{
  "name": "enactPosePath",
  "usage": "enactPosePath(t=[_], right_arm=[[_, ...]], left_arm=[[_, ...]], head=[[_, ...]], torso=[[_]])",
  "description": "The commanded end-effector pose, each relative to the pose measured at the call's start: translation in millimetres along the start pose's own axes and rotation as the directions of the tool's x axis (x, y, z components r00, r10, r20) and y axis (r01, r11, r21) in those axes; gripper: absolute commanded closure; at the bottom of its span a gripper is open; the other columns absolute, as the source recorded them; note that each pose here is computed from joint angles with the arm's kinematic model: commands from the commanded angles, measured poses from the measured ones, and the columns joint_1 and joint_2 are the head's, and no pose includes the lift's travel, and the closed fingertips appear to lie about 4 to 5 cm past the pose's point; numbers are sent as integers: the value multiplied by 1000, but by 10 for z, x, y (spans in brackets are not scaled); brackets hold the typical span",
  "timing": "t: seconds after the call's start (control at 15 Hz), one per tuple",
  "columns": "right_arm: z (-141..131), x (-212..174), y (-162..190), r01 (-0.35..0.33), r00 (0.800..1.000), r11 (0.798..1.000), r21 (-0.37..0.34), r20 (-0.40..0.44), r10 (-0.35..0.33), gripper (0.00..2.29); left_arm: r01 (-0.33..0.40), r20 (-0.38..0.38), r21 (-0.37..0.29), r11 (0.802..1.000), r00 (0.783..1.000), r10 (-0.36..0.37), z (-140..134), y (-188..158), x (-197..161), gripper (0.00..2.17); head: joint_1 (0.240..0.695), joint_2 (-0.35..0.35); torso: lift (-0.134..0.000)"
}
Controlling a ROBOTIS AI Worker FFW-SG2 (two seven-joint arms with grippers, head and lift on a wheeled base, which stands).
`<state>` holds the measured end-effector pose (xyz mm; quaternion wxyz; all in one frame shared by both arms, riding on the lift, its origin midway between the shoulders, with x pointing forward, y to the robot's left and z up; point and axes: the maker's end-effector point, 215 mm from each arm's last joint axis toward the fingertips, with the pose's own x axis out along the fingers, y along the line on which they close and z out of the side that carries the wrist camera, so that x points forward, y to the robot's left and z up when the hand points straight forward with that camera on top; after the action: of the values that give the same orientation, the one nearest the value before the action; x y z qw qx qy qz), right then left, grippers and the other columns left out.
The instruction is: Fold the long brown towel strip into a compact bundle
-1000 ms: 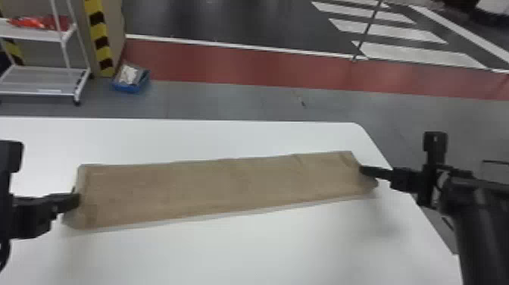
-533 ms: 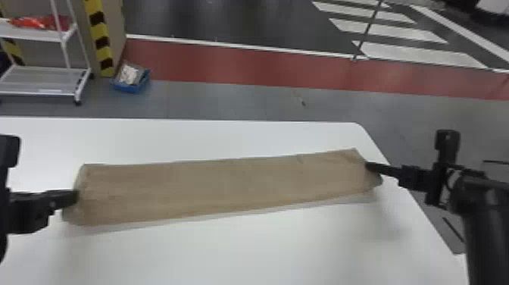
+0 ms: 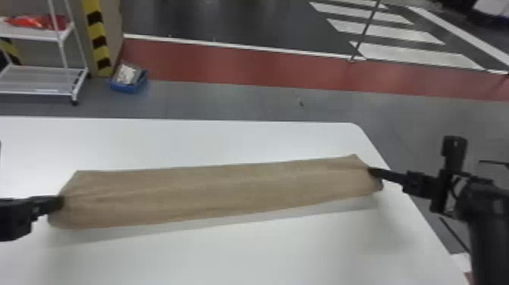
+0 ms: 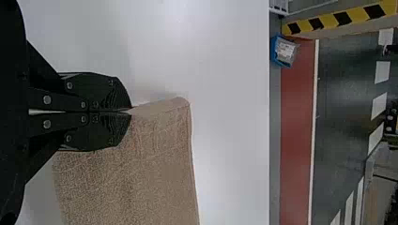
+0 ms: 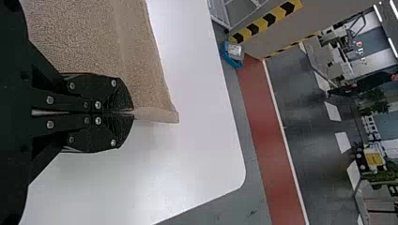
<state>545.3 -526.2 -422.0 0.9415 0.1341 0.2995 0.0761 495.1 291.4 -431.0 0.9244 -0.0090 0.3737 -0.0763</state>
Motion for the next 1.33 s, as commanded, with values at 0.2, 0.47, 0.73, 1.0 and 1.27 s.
enactPosePath(t=[0.2, 0.47, 0.73, 1.0, 1.27], right_arm=[[-222, -8, -20, 3, 1000, 1000, 5, -21, -3, 1575], [-188, -49, 101, -13, 1000, 1000, 13, -10, 13, 1217], [-320, -143, 267, -26, 999, 997, 69, -21, 28, 1062], [-360, -349, 203, -11, 1000, 993, 118, -12, 13, 974], [59, -400, 99, 3, 996, 1000, 9, 94, -3, 147]], left_arm=[[-4, -12, 14, 1000, 1000, 4, -80, -24, 25, 1359], [-16, 2, 26, 1000, 1000, 16, -12, 8, 29, 124], [-30, 8, 30, 999, 1000, 30, 57, 58, 115, 205], [-40, 61, 38, 998, 997, 38, 219, 79, 110, 181], [-21, 81, 43, 999, 997, 18, 198, -51, -23, 178]], head=[[695, -244], [695, -247], [695, -225], [695, -214], [695, -233]], torso=[[-125], [-125], [-125], [-125], [-125]])
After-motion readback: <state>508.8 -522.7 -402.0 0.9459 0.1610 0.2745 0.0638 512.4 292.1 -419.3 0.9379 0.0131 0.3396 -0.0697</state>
